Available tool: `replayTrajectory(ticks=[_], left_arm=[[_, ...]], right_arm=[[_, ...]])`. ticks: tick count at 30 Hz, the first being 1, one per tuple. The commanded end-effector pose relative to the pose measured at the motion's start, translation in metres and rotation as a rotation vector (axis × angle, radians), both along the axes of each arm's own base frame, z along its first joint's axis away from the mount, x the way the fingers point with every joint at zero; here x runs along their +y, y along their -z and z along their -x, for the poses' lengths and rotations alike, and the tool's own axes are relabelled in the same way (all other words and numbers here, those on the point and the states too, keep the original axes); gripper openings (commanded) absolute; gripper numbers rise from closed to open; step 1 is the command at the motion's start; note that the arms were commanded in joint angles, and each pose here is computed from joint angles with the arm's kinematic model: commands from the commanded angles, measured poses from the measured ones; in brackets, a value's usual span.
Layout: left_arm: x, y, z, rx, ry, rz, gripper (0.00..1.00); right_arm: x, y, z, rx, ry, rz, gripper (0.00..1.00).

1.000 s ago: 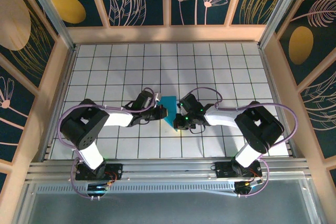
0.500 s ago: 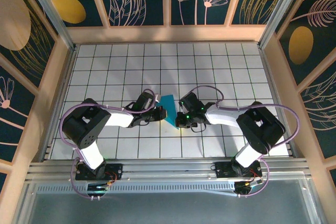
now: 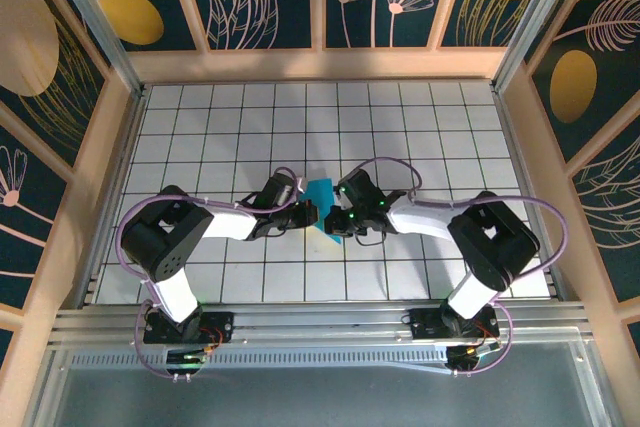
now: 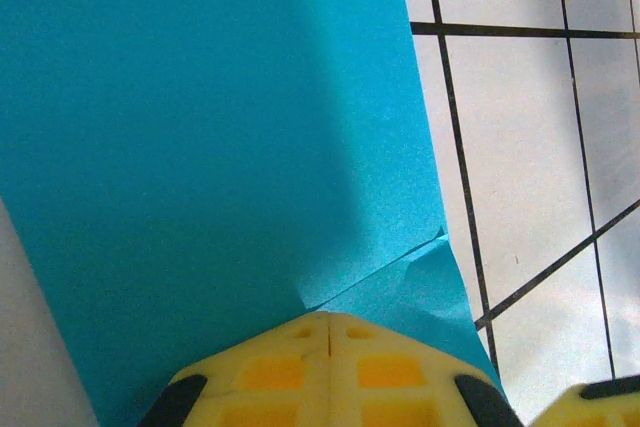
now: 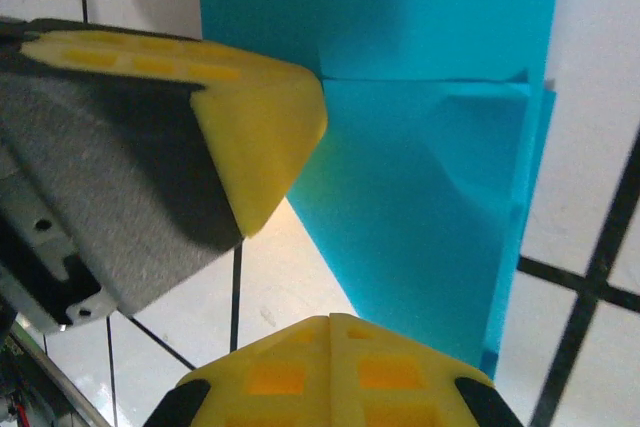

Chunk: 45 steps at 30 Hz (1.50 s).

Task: Fold a paper plane with a square sheet of paper (fold left side to right side)
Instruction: Third fold the triangle at the center of the table.

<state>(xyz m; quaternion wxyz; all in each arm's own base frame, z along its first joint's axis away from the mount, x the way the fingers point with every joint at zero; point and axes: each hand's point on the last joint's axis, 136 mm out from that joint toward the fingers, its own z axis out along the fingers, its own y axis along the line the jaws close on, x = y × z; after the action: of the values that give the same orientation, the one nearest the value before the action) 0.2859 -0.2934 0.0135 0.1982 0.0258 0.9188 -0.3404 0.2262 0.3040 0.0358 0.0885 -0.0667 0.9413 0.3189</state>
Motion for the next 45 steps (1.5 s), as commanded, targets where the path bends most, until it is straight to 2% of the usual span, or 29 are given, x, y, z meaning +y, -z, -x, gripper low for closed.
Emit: replayTrajectory(ticks=[1, 14, 21, 34, 38, 41, 45], left_arm=[[0.029, 0.042, 0.015, 0.084, -0.025, -0.166, 0.00], [0.030, 0.043, 0.014, 0.080, -0.018, -0.177, 0.00], [0.035, 0.046, 0.013, 0.069, -0.019, -0.214, 0.00], [0.043, 0.050, 0.013, 0.056, -0.017, -0.263, 0.00], [0.040, 0.045, 0.013, 0.057, -0.017, -0.239, 0.00], [0.033, 0.037, 0.015, 0.062, -0.016, -0.193, 0.00], [0.024, 0.029, 0.021, 0.071, -0.016, -0.143, 0.00]], right_arm=[[0.015, -0.004, -0.009, -0.009, 0.001, -0.030, 0.00], [0.011, 0.020, -0.013, 0.015, 0.016, 0.026, 0.00], [-0.011, 0.038, 0.009, 0.089, 0.026, 0.084, 0.00], [-0.054, 0.038, 0.049, 0.147, 0.045, 0.145, 0.00], [-0.060, 0.024, 0.047, 0.115, 0.045, 0.127, 0.00], [-0.059, 0.002, 0.034, 0.043, 0.051, 0.078, 0.00], [-0.064, -0.025, 0.012, -0.065, 0.072, 0.002, 0.14]])
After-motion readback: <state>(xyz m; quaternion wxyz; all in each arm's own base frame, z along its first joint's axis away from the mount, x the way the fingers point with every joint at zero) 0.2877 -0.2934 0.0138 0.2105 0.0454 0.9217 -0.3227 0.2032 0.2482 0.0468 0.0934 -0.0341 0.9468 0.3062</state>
